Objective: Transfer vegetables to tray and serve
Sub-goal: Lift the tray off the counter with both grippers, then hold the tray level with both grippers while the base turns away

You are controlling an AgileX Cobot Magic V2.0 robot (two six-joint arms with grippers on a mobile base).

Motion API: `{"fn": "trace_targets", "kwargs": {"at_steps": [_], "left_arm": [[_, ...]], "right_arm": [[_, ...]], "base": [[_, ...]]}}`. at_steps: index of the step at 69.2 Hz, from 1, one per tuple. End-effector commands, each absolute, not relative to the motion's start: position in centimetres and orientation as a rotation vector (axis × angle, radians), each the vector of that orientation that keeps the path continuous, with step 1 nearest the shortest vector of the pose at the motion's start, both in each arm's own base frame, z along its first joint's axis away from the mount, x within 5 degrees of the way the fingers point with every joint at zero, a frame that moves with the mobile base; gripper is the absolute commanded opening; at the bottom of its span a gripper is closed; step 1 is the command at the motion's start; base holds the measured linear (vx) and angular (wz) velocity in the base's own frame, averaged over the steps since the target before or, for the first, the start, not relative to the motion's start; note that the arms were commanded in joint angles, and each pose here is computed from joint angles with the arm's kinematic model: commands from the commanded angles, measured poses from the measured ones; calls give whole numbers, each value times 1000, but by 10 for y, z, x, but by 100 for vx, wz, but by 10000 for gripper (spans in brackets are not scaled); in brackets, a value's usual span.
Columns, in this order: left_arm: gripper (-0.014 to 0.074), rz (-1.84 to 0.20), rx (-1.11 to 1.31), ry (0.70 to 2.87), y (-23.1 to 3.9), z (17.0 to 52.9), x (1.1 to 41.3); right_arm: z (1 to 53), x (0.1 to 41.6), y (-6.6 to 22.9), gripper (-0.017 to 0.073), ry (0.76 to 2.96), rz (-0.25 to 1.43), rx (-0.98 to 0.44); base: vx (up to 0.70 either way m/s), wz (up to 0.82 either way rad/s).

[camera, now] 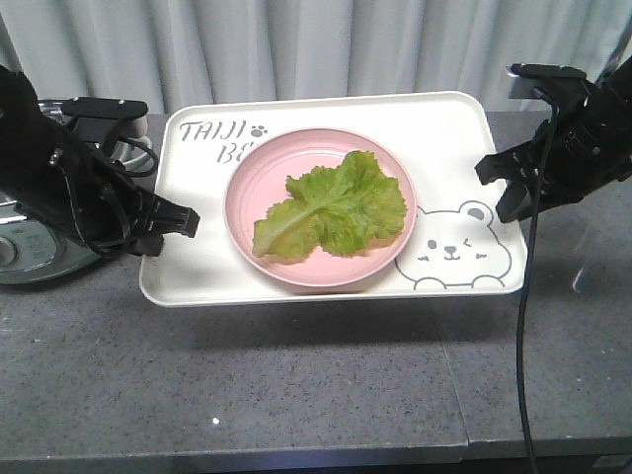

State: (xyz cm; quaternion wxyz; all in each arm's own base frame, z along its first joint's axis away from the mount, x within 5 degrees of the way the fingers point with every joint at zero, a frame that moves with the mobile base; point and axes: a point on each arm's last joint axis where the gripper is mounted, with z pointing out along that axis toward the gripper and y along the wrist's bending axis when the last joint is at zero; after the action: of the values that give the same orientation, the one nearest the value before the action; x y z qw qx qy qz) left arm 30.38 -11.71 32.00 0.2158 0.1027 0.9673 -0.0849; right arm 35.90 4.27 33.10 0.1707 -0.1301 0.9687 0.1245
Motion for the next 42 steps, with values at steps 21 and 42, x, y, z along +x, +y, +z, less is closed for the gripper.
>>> {"fn": "trace_targets", "kwargs": {"at_steps": [21,42], "left_arm": [[-6,-413,278,2527,-131,350,298],[-6,-413,278,2529,-131,349,298]], "right_arm": [[362,343,60,-6,2655,535,-442],[362,343,60,-6,2655,535,-442]], "base": [[0,0],[0,0]]}}
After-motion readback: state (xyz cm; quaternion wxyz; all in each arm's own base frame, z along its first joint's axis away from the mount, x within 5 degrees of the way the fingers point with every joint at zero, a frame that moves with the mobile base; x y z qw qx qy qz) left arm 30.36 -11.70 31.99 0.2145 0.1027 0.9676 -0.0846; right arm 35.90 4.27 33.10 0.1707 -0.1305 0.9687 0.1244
